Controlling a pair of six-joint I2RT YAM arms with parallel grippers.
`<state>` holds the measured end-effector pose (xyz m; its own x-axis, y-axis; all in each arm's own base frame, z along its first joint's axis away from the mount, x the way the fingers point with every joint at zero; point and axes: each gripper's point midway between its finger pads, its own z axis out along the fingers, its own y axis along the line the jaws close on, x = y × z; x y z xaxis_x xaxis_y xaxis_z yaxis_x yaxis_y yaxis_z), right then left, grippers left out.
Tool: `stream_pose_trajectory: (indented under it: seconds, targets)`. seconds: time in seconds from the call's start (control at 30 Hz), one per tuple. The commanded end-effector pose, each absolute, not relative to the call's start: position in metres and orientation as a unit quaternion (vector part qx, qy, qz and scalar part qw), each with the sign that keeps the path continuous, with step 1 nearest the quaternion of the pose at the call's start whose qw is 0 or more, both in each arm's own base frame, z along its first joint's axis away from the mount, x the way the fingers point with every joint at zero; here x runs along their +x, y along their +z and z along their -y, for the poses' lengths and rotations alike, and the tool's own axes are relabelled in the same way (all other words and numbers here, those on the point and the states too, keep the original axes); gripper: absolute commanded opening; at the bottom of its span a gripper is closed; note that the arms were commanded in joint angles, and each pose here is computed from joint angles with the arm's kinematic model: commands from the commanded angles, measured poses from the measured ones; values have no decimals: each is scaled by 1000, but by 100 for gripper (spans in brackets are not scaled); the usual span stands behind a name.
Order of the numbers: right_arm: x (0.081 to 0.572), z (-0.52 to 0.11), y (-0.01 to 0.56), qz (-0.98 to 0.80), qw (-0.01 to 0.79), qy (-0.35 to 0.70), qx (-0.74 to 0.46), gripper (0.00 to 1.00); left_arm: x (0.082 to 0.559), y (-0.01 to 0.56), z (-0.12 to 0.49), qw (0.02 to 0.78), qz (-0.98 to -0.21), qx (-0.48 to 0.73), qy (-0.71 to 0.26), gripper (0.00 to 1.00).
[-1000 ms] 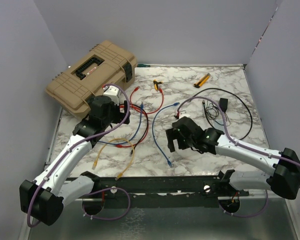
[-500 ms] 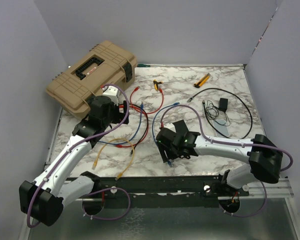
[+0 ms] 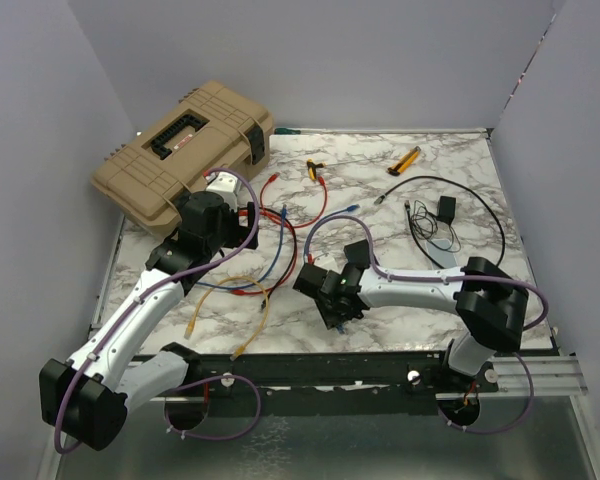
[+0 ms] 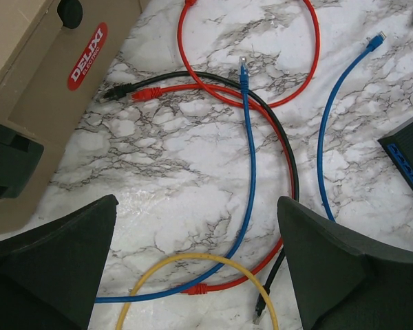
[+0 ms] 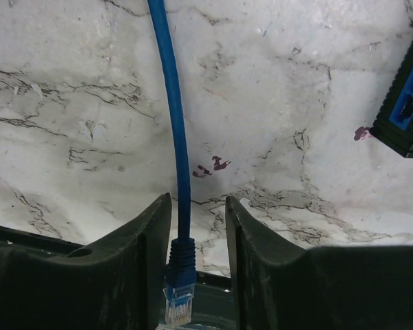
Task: Insert the plug into the switch port
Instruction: Pick up the connector from the center of the board.
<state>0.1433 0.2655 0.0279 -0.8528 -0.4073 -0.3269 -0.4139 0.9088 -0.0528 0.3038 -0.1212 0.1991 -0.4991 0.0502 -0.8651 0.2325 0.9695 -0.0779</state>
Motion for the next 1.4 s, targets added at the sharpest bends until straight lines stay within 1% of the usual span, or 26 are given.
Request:
stream_pose_trajectory:
  seconds: [0.0,0.13,0.3,0.33,0.53,0.67,0.77,0.93,1.0,1.23,1.37]
  targets:
    - [139,-263,30,-962,163,-12,-217,36,301,197,125,487,-863,90,-99,99]
    - [141,-263,31,-961,168,-12,-217,22,301,198,125,488,-863,90,-100,99]
    - [143,-274,41,-952,186,24,-240,1,302,196,125,487,-863,94,-98,99]
    - [145,-276,44,-950,193,31,-244,0,302,196,124,488,-863,94,-94,99]
    - [167,-279,66,-937,228,93,-246,0,303,204,128,506,-849,108,-105,99]
    - [189,-284,89,-919,259,167,-246,0,304,212,134,523,-835,123,-116,99]
    - [205,-290,107,-901,283,213,-253,0,307,216,131,537,-828,124,-102,99]
    - [226,-296,133,-865,303,304,-259,0,306,221,144,552,-812,169,-89,99]
    - [230,-298,142,-851,305,333,-267,0,305,224,151,560,-799,206,-76,99]
    - [233,-299,170,-800,306,428,-289,0,296,234,177,604,-726,327,-40,99]
    - [232,-296,173,-787,292,457,-293,0,281,238,197,633,-646,426,-29,99]
